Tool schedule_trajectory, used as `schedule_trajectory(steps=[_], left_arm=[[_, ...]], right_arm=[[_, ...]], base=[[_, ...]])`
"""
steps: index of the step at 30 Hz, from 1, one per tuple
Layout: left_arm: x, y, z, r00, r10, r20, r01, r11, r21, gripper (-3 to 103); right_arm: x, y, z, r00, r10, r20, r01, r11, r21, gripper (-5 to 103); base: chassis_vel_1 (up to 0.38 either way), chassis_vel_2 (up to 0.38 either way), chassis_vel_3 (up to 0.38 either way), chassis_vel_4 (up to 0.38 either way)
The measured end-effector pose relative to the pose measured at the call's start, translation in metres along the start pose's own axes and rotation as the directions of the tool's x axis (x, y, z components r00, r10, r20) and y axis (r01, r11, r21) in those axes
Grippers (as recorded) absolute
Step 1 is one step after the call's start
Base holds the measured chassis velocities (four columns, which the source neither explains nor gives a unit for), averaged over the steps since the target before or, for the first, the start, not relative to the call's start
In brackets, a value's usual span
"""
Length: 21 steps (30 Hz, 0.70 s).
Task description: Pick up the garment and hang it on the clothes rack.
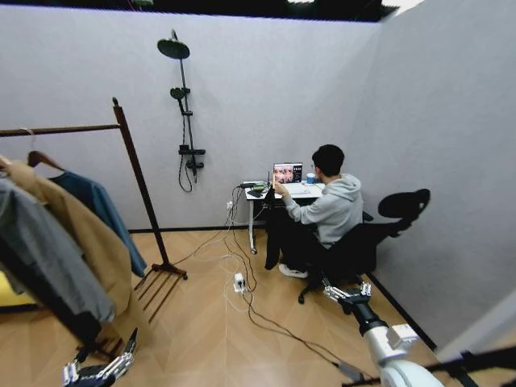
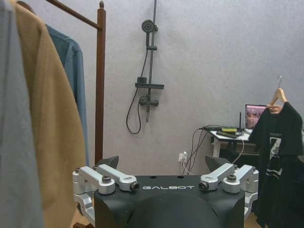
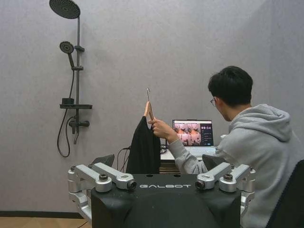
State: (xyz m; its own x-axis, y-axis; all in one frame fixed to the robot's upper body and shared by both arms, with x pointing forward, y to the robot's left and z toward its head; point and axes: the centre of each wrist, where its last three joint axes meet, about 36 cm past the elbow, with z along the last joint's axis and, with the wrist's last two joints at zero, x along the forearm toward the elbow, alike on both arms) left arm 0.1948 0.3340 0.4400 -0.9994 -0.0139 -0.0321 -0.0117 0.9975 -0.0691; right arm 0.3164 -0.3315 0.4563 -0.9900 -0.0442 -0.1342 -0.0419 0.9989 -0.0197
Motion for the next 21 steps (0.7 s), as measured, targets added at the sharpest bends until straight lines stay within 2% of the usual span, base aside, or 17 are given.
schedule_trajectory(steps=[10,15,18,21], left_arm=[[0.0,0.0,0.0,1.0,0.0,0.0,0.0,1.0,0.0,100],[0.0,0.0,0.0,1.0,0.0,0.0,0.0,1.0,0.0,100],[0.0,0.0,0.0,1.0,0.0,0.0,0.0,1.0,0.0,100],[0.0,0.0,0.0,1.0,0.0,0.0,0.0,1.0,0.0,100]], right_arm=[[-0.001,-0.001,0.001,0.999,0.018,-0.028,-0.018,1.0,0.01,100],[-0.009,-0.001,-0.015,0.995,0.082,-0.064,-0.084,0.996,-0.034,100],[-0.028,-0.012,-0.026,0.991,0.117,-0.069,-0.121,0.991,-0.064,100],[-0.075,-0.049,-0.03,0.988,0.139,-0.07,-0.143,0.988,-0.052,100]], base=[[-0.359,0.352,0.355,-0.359],[-0.347,0.324,0.345,-0.313],[-0.263,0.228,0.192,-0.257],[-0.078,0.105,0.058,0.002]])
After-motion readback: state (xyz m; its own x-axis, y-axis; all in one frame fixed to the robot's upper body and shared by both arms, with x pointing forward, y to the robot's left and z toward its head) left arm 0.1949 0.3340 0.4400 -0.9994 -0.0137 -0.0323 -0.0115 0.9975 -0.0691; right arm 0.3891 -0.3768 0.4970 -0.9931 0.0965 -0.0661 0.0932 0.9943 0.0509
